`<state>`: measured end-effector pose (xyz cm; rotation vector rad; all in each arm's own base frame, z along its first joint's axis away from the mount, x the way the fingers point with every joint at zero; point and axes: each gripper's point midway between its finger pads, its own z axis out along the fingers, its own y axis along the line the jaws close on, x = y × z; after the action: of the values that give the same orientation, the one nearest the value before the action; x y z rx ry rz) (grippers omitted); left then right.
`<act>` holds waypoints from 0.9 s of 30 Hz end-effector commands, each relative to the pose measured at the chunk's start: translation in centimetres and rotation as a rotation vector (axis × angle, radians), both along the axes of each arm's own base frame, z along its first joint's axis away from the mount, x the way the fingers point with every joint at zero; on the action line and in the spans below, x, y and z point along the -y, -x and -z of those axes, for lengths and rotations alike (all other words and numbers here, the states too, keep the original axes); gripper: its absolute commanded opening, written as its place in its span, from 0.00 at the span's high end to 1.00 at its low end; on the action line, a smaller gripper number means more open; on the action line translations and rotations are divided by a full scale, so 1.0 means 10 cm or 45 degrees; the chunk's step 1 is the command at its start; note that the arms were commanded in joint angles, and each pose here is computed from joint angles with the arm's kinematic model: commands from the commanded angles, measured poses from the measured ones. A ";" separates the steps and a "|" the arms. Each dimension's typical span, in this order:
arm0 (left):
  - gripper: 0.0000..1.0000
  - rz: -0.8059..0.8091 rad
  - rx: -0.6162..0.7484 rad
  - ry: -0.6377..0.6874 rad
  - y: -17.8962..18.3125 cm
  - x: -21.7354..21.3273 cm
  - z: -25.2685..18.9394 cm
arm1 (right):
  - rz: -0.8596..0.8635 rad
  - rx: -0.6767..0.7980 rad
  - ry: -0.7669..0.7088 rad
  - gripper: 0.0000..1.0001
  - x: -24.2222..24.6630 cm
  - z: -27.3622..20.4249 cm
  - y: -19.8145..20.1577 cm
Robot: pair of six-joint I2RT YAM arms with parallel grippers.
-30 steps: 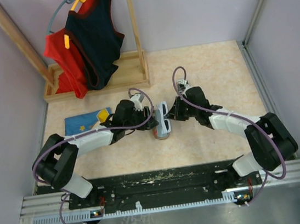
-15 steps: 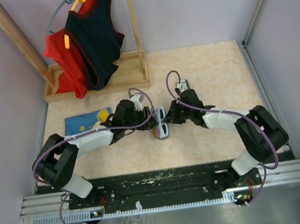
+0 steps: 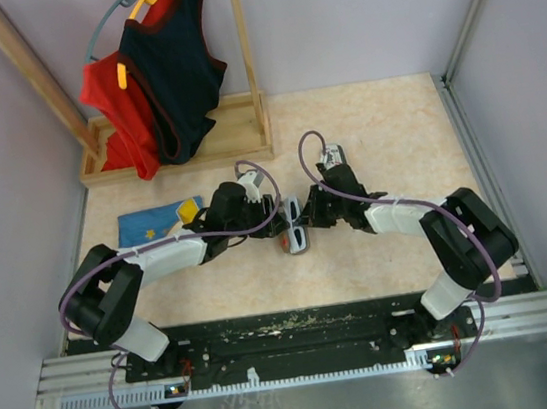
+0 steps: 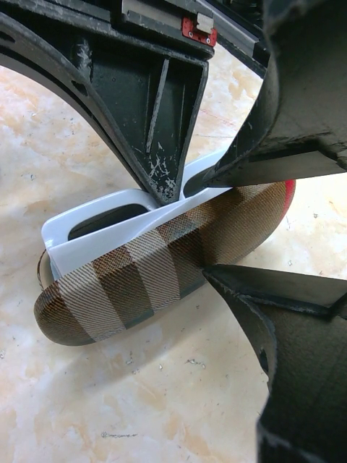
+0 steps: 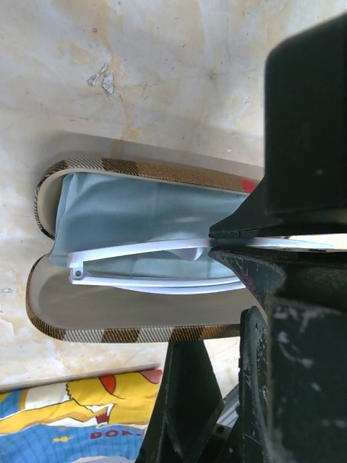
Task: Organize the sunglasses
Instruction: Place the sunglasses in the sunglasses case.
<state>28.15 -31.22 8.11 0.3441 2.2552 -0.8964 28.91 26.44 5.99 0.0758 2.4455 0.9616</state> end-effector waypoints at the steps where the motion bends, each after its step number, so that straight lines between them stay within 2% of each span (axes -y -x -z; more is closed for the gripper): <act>1: 0.47 0.001 0.019 0.022 -0.04 0.06 -0.07 | 0.004 0.099 -0.046 1.00 -0.13 -0.21 -0.17; 13: 0.48 0.003 0.019 0.025 -0.03 0.06 -0.08 | 0.009 0.090 -0.014 1.00 -0.12 -0.11 -0.19; 27: 0.48 -0.001 0.015 0.008 -0.02 0.03 -0.05 | 0.022 0.124 -0.046 1.00 -0.15 -0.22 -0.25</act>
<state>28.16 -31.20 8.10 0.3431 2.2554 -0.8947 29.29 26.29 4.94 0.0977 2.4550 0.9202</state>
